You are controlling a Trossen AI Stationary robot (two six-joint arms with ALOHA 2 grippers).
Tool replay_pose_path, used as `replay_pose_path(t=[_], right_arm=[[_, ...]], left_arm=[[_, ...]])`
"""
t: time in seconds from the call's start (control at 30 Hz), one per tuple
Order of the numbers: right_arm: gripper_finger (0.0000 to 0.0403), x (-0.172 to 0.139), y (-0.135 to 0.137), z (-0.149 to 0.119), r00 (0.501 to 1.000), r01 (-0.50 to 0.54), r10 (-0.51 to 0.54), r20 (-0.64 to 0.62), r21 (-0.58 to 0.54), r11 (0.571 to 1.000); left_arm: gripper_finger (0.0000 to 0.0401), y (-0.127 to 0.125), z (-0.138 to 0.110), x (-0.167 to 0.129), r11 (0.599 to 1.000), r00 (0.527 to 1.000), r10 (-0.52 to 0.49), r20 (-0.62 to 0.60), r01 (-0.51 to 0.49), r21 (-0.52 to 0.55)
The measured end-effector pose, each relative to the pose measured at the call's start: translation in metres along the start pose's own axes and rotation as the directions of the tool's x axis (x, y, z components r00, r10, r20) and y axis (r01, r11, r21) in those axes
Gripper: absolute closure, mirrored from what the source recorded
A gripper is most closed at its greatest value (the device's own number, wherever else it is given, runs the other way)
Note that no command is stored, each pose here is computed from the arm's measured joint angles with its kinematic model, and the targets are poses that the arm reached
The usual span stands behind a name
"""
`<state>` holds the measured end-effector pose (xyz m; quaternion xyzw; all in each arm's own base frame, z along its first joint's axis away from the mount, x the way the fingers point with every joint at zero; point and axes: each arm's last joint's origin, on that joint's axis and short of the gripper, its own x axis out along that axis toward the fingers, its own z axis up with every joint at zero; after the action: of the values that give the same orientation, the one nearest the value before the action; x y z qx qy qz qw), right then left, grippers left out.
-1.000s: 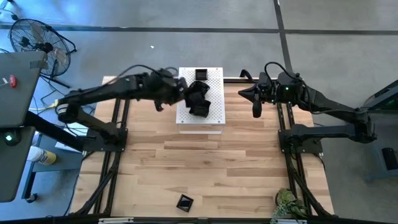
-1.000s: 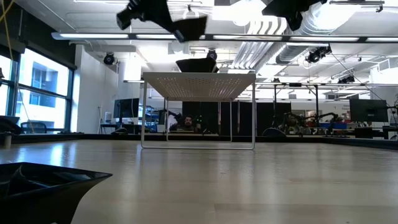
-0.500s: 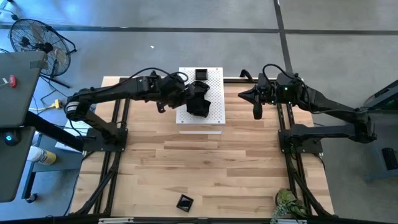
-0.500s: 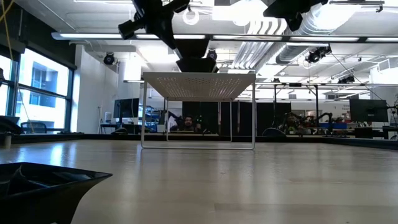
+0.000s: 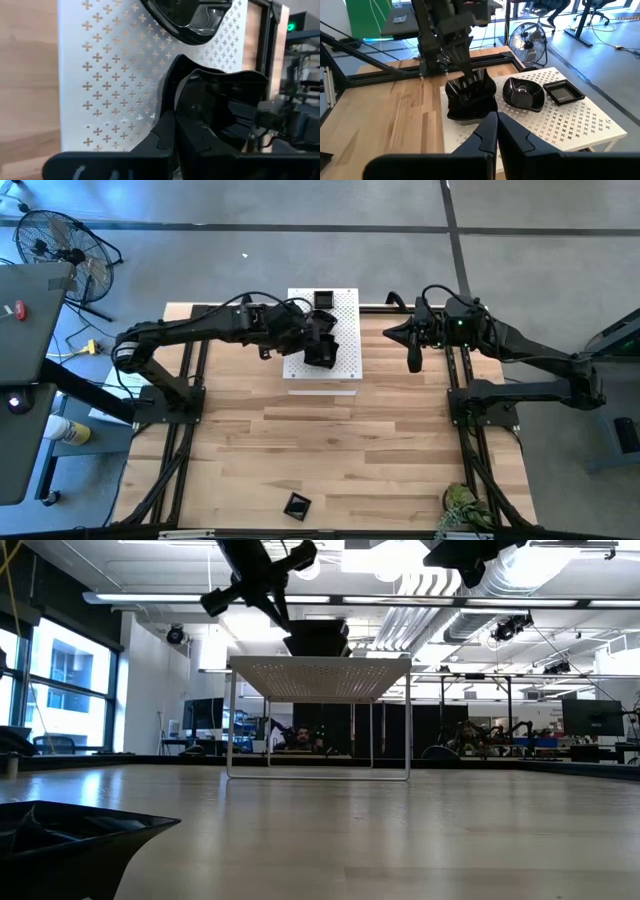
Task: Pick & Place Mini shaped plates
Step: Stack the distorted square plate on top of the distorted square plate on the shelf, then stack the square plate on top of the square plate on the shelf
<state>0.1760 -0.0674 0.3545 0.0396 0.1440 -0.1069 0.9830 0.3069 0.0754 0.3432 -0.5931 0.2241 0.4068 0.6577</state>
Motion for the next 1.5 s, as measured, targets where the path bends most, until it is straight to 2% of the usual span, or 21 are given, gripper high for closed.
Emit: replay_pose_path(t=[0.27,0.63,0.77,0.9,0.97,1.03,1.17,1.33,1.43,1.5], right_arm=[[0.0396,0.0,0.0,-0.001,1.0,0.0,0.0,-0.007,0.001,1.0],[0.0396,0.0,0.0,-0.001,1.0,0.0,0.0,-0.007,-0.003,1.0],[0.0396,0.0,0.0,-0.001,1.0,0.0,0.0,-0.008,-0.002,1.0],[0.0396,0.0,0.0,-0.001,1.0,0.0,0.0,-0.011,0.002,1.0],[0.0396,0.0,0.0,-0.002,1.0,0.0,0.0,-0.017,0.01,1.0],[0.0396,0.0,0.0,-0.003,1.0,0.0,0.001,-0.026,0.031,1.0],[0.0396,0.0,0.001,-0.005,0.999,0.0,0.004,-0.049,0.079,0.997],[0.0396,0.001,0.009,-0.004,0.999,-0.027,0.031,-0.041,0.086,0.996],[0.0396,0.002,0.016,-0.002,1.0,-0.009,0.012,-0.025,0.106,0.994],[0.0396,0.002,0.021,-0.002,1.0,0.012,-0.01,-0.016,0.122,0.992]], left_arm=[[0.0395,0.0,0.0,0.003,0.999,1.0,0.006,0.012,-0.006,0.053],[0.034,-0.001,0.0,0.003,0.996,1.0,0.004,0.007,-0.005,0.092],[0.0333,-0.001,0.001,-0.002,0.983,1.0,-0.008,0.009,0.006,0.185],[0.034,0.0,0.003,-0.015,0.945,0.999,-0.042,0.017,0.034,0.325],[0.0357,0.001,0.004,-0.024,0.907,0.998,-0.065,0.025,0.048,0.418],[0.0384,0.002,0.005,-0.034,0.853,0.995,-0.09,0.029,0.062,0.518],[0.0392,0.004,-0.003,-0.055,0.708,0.989,-0.148,0.022,0.09,0.7],[0.0398,0.017,-0.021,-0.072,0.522,0.983,-0.182,-0.018,0.112,0.845],[0.0399,0.032,-0.032,-0.077,0.457,0.983,-0.179,-0.036,0.116,0.882],[0.04,0.045,-0.038,-0.079,0.435,0.983,-0.174,-0.053,0.125,0.892]])
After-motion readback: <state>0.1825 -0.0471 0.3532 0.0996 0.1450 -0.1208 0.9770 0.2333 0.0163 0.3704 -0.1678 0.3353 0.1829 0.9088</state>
